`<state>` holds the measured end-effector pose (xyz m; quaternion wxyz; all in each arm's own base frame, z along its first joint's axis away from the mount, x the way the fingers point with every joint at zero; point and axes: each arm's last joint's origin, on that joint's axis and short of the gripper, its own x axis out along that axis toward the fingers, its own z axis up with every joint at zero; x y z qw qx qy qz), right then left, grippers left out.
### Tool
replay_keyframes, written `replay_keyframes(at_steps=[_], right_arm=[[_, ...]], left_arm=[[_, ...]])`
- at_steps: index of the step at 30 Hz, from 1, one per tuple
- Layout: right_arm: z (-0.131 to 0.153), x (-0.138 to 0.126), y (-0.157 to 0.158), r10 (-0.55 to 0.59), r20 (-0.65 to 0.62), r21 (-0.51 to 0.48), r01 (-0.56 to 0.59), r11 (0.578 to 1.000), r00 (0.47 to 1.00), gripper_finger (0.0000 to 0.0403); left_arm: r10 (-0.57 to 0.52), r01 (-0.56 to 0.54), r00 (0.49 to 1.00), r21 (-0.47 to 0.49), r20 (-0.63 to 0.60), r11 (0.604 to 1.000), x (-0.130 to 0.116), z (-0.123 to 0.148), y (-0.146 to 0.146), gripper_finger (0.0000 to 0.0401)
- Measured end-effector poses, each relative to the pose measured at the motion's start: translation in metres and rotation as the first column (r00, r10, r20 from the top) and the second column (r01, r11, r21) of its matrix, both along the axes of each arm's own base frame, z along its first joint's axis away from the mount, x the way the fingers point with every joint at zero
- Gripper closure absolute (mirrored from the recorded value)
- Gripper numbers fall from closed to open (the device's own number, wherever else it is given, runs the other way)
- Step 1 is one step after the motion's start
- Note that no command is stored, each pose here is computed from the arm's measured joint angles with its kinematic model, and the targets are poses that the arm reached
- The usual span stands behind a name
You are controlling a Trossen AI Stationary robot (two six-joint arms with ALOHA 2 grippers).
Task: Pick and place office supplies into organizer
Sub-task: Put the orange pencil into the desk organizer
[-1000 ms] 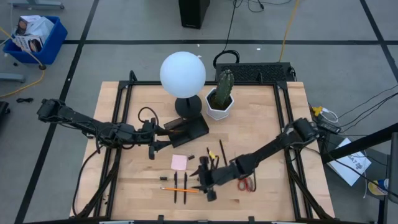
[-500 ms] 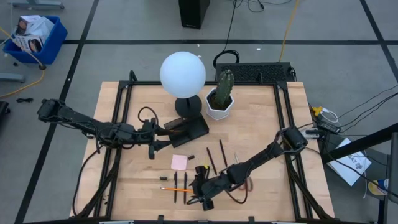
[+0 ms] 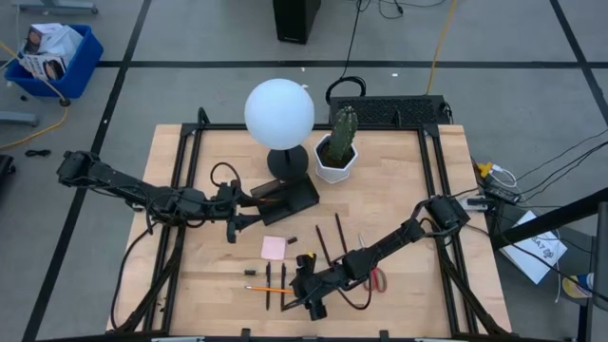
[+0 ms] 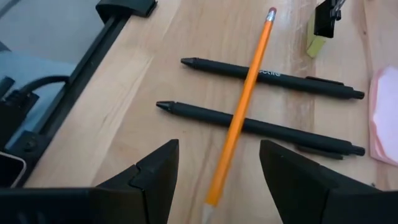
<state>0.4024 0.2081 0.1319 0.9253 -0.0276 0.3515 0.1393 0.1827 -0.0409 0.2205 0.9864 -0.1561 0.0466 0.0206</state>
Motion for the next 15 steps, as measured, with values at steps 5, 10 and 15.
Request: replay_keyframes(at_steps=[5, 10, 15], right_arm=[[-0.003, 0.000, 0.000, 0.018, 0.000, -0.031, -0.018, 0.999, 1.000, 0.0184], [-0.020, 0.004, 0.002, 0.037, -0.003, -0.003, -0.037, 0.999, 0.999, 0.0198], [-0.023, 0.004, 0.001, 0.015, -0.017, 0.012, -0.015, 1.000, 1.000, 0.0212]], left_arm=[[0.000, 0.000, 1.000, -0.004, -0.001, 1.000, 0.000, 0.000, 0.000, 0.0174], [0.000, 0.000, 1.000, -0.003, -0.003, 1.000, 0.000, 0.000, 0.000, 0.0174], [0.000, 0.000, 1.000, -0.003, -0.002, 1.000, 0.000, 0.000, 0.000, 0.0174]])
